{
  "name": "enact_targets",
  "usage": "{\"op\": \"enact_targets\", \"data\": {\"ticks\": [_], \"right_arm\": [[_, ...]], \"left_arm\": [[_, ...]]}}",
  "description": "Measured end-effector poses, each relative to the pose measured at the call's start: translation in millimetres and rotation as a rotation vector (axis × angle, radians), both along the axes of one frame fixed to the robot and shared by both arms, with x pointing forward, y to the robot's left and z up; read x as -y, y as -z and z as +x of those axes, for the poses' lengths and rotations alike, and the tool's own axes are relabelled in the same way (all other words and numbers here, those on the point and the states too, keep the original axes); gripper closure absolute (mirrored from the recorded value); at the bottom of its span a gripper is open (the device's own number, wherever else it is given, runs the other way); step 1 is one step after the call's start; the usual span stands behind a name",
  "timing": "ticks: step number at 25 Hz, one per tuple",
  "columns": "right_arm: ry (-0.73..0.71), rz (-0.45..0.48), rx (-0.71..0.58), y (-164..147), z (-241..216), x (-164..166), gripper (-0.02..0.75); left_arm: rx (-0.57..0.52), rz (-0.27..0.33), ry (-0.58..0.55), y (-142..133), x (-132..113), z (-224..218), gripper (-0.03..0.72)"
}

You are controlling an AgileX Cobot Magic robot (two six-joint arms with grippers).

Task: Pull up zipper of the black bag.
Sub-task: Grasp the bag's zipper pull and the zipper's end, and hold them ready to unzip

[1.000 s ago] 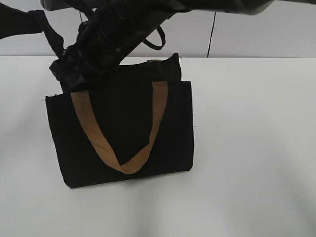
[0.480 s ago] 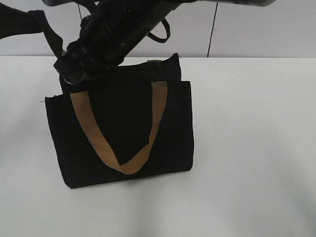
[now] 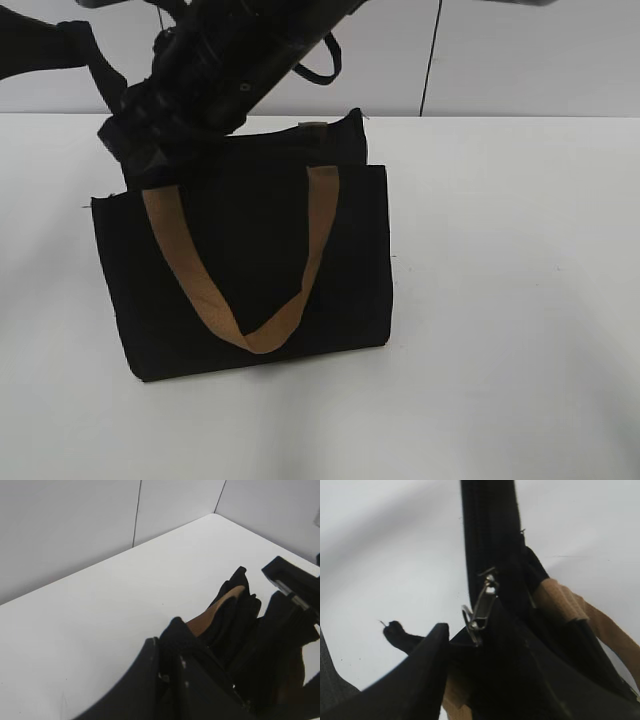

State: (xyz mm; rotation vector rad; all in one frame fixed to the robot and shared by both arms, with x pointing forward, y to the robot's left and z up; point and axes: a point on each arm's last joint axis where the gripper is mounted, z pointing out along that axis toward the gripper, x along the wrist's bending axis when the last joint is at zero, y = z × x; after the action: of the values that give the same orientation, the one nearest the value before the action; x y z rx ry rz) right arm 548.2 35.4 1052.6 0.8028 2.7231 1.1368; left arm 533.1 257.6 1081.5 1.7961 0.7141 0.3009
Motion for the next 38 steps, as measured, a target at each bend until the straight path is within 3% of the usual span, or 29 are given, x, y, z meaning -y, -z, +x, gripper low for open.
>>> {"op": "enact_targets", "data": {"ticks": [22,25,28,30,38], "right_arm": [[-0.013,0.003,-0.033,20,-3,-15,0.489],[-0.005,0.014,-0.026,21,-2,-16,0.547],[0.002,0.026,-0.013,20,-1,-17,0.695],[0.004,0.029,-0.009,20,-1,-18,0.741],[0.012,0.051,-0.010,15,-1,-17,0.752]], "left_arm": [[-0.003,-0.007,0.017,0,1,-1,0.667],[-0.003,-0.007,0.017,0,1,-1,0.667],[-0.003,-0.007,0.017,0,1,-1,0.667],[-0.003,-0.007,0.017,0,1,-1,0.667],[-0.003,-0.008,0.018,0,1,-1,0.667]]}}
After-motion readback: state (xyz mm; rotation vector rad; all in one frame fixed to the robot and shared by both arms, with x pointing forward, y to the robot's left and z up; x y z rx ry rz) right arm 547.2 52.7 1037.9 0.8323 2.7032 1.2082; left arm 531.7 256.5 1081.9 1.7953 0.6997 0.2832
